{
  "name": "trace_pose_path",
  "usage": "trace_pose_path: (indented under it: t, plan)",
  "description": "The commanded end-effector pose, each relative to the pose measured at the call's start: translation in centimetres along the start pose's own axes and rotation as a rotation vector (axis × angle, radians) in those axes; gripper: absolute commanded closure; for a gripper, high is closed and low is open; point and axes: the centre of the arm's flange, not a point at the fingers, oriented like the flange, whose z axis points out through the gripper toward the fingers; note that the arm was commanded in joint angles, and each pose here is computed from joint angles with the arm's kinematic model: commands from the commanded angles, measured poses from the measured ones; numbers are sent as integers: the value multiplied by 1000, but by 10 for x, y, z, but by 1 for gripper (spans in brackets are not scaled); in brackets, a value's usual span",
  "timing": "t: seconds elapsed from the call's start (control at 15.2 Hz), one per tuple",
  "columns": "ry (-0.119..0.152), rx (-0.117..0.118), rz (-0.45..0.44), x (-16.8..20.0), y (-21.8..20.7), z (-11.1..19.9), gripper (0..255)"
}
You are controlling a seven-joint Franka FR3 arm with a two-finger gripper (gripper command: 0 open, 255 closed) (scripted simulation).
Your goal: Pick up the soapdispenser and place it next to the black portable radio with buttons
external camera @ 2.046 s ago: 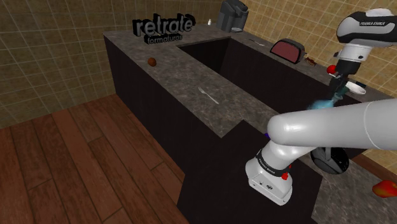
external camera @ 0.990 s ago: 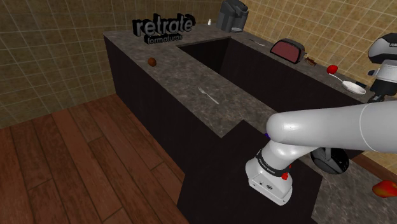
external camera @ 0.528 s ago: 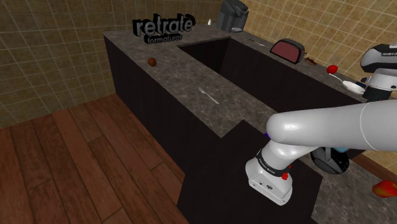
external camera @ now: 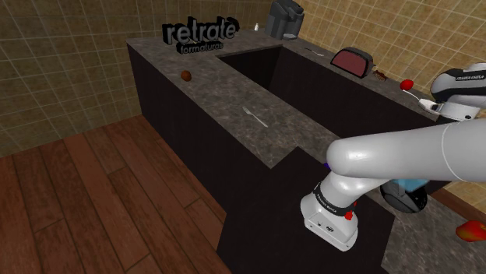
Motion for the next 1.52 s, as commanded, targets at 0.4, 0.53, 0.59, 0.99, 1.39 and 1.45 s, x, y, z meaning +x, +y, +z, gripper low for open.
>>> trace_pose_path:
  t: [0.4,0.53,0.59,0.99,1.39,1.45]
  plan:
    - [0,-1,0,12,6,39,255]
    - [0,-1,0,15,7,49,255]
    - [0,-1,0,17,8,54,255]
    - [0,-1,0,26,12,84,255]
    - [0,-1,0,35,17,114,255]
    - [0,-1,0,37,17,119,255]
